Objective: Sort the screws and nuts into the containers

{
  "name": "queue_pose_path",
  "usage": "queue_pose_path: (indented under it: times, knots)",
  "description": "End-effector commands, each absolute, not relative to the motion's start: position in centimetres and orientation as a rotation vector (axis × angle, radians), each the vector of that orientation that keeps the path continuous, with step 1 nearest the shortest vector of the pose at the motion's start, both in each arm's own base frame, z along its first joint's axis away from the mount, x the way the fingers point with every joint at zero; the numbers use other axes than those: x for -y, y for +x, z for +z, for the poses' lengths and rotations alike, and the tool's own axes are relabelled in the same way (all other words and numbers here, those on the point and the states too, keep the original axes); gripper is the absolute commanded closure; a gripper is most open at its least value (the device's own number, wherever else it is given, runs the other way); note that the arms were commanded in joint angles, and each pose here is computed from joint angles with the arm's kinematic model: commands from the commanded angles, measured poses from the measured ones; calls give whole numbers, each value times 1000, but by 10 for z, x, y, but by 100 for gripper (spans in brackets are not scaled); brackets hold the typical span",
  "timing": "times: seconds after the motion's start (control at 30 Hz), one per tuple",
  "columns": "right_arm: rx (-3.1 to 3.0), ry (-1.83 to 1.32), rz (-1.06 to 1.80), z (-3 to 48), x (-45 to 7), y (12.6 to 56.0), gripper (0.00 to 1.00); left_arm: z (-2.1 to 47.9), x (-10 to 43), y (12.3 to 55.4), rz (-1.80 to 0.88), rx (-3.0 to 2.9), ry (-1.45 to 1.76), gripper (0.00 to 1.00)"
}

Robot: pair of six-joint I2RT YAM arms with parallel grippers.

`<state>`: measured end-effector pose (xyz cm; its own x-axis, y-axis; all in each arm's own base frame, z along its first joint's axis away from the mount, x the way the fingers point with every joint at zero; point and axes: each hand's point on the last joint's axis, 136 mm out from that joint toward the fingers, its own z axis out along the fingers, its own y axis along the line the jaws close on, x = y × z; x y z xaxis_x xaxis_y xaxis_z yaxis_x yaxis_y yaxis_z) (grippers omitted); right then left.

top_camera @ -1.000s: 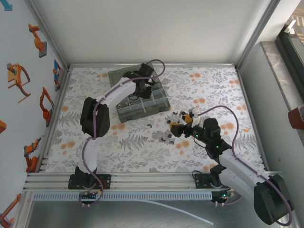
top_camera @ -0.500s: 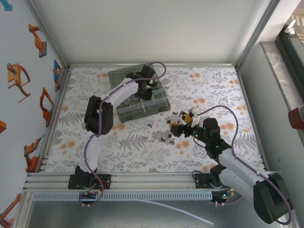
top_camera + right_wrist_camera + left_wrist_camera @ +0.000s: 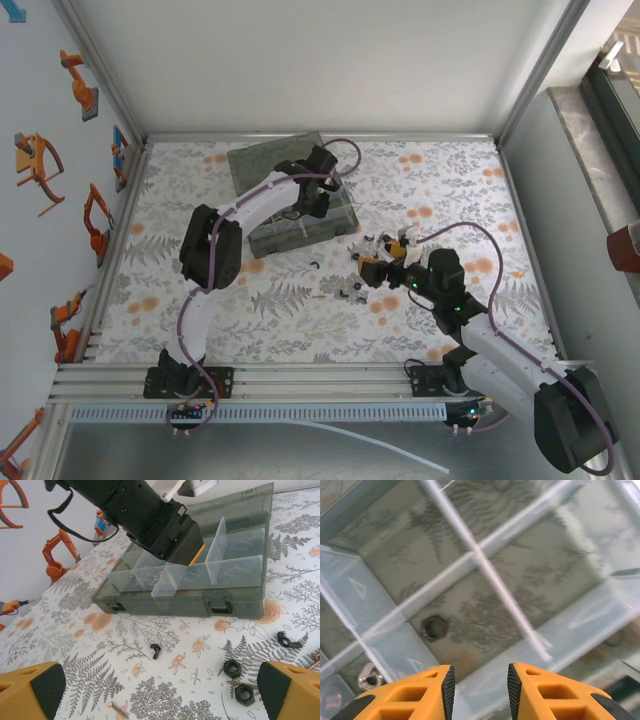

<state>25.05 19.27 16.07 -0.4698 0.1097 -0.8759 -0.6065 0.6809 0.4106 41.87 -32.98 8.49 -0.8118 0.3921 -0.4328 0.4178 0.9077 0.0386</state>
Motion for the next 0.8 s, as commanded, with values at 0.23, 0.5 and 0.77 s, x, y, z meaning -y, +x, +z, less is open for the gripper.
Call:
queue_pose_path:
  times: [0.23, 0.5, 0.77]
  knots:
    - [-1915, -362, 857, 157, -185, 251, 0, 78, 413, 315, -277, -2699, 810, 66]
    - [-1888, -369, 853, 162, -183, 247, 0, 46, 426, 298, -242, -2777, 793, 65]
    - [-1883, -372, 866, 163, -185, 247, 1, 33, 427, 296, -233, -2800, 794, 64]
